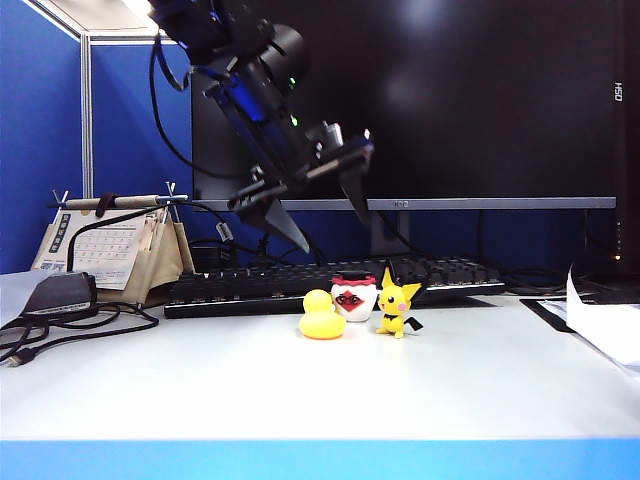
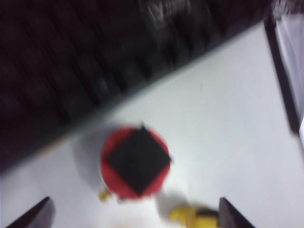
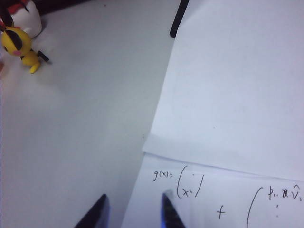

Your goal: Pick up the doll with a different color than the other dolls and place it near you.

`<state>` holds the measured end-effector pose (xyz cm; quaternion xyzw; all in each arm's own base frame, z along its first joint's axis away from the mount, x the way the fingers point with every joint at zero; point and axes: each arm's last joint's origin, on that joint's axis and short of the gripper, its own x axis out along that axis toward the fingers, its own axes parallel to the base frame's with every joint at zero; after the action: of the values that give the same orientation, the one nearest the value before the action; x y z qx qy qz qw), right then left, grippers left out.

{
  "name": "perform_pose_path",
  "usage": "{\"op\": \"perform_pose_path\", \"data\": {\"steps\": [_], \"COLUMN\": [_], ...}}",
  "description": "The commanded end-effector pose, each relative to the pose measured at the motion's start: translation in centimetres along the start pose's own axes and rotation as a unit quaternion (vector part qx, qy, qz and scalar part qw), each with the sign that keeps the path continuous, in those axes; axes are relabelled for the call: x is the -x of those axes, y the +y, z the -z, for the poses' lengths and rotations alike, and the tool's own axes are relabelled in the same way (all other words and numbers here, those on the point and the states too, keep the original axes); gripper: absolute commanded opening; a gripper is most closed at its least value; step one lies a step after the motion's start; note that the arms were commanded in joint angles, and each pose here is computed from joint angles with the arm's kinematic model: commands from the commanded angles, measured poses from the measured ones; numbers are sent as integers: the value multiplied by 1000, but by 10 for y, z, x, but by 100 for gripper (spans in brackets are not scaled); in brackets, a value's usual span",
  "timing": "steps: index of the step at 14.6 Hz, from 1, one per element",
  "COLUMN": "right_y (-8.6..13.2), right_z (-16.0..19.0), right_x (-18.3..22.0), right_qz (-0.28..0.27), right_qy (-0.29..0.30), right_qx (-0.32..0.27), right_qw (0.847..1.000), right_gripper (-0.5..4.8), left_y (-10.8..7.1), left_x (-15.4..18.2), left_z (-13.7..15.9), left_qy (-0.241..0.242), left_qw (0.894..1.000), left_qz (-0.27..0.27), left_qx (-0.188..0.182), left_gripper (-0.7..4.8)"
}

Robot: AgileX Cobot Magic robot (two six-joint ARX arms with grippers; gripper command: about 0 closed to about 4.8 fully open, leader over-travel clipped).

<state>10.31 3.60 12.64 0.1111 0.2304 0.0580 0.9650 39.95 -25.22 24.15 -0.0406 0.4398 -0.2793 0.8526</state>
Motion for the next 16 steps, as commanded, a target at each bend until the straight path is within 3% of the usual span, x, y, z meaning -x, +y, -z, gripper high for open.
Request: {"op": "perform_pose_path", "data": {"steps": [1, 9, 16], "right_y": [0, 0, 0], "right_z": [-1, -1, -1], "right_x": [0, 0, 0], "right_qz": [-3, -3, -3], "right_qy": [-7, -8, -8], "right_qx": [-4, -4, -4], "right_qw": [1000, 1000, 1000], "right_gripper": [144, 144, 144], "left_y": [-3, 1, 3], "left_x": [-4, -48, -74], "left_z": [-7, 7, 10], "left_qy": [-12, 17, 11], "left_qw": [1000, 1000, 1000], "left_qz": [19, 5, -2], "left_qx": [-20, -5, -5], "left_gripper": [479, 479, 479]}}
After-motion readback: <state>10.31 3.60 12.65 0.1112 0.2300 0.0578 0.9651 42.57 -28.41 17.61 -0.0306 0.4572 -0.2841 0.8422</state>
